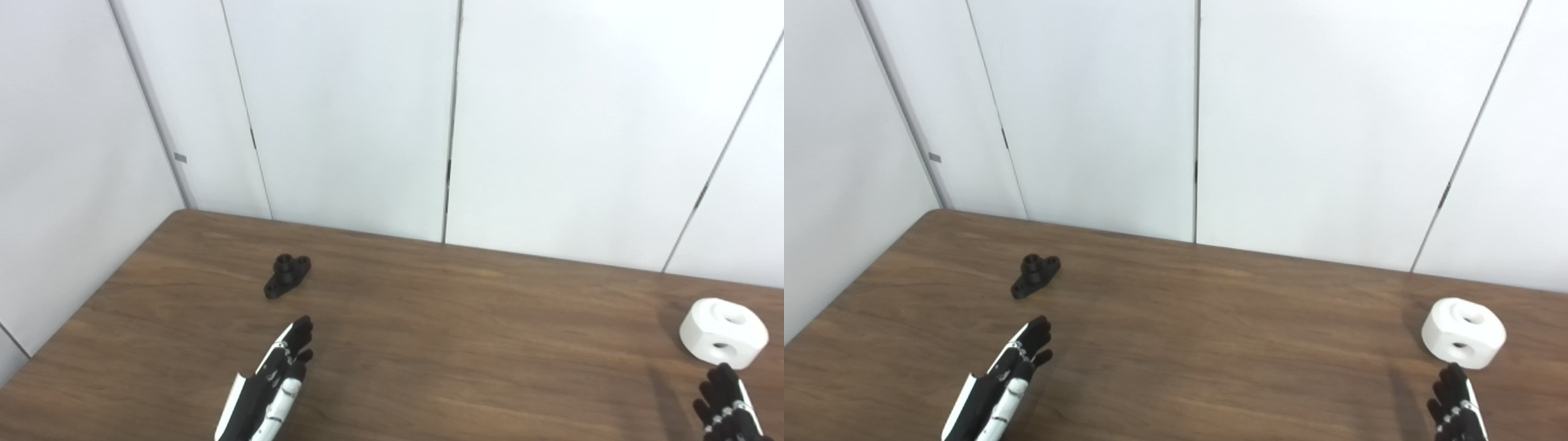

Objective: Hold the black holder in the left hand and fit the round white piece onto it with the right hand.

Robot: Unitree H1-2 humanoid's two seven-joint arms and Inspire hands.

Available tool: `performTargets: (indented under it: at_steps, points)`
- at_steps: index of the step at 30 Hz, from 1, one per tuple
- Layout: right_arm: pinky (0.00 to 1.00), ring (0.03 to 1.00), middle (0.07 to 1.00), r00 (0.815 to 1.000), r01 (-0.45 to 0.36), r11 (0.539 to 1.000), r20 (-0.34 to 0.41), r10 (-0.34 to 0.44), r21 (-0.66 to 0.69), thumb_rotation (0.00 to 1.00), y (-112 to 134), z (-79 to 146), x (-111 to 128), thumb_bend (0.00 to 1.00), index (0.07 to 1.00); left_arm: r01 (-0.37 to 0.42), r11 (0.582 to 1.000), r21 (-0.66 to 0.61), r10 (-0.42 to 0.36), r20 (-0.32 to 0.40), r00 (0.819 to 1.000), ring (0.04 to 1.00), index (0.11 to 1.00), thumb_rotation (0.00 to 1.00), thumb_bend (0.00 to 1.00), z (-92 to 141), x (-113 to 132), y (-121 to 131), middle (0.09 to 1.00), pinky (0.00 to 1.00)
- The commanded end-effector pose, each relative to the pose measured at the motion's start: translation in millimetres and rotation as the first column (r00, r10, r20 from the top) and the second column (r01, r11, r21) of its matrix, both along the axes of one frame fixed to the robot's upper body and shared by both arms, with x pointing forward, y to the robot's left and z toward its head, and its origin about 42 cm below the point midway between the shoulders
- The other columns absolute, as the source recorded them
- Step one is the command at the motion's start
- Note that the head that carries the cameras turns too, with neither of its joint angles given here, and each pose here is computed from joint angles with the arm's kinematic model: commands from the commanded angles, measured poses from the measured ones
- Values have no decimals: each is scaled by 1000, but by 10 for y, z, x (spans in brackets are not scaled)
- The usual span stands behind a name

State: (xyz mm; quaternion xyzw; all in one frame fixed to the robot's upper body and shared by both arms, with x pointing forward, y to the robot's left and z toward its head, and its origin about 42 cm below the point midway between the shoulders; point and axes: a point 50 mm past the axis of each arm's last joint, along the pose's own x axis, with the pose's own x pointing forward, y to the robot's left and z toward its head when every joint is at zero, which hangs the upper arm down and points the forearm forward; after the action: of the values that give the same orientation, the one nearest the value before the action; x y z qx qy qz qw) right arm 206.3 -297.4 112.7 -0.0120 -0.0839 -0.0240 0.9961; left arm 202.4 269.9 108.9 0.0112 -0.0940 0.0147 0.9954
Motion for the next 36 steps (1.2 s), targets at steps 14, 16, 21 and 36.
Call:
performTargets:
  at_steps: [14,16,21,36]
  points:
    - [1000,1000,1000,988,30,999,-153,-26,23,1000,-123,-242,-565,713,1000,-126,946,300,142,-34,989,968,883,383,763,504,129,151,959,910]
    - [1000,1000,1000,987,31,999,-157,-29,14,1000,-113,-227,-573,716,1000,-152,915,375,167,-9,986,963,868,396,772,562,181,205,938,948]
    - [1000,1000,1000,987,29,999,-157,-26,18,1000,-92,-203,-585,693,1000,-210,823,527,222,41,974,968,849,351,773,706,295,280,918,989]
    - [1000,1000,1000,984,26,1000,-175,-24,5,1000,-19,-158,-600,672,1000,-314,568,761,390,87,917,962,833,488,854,863,688,405,917,997]
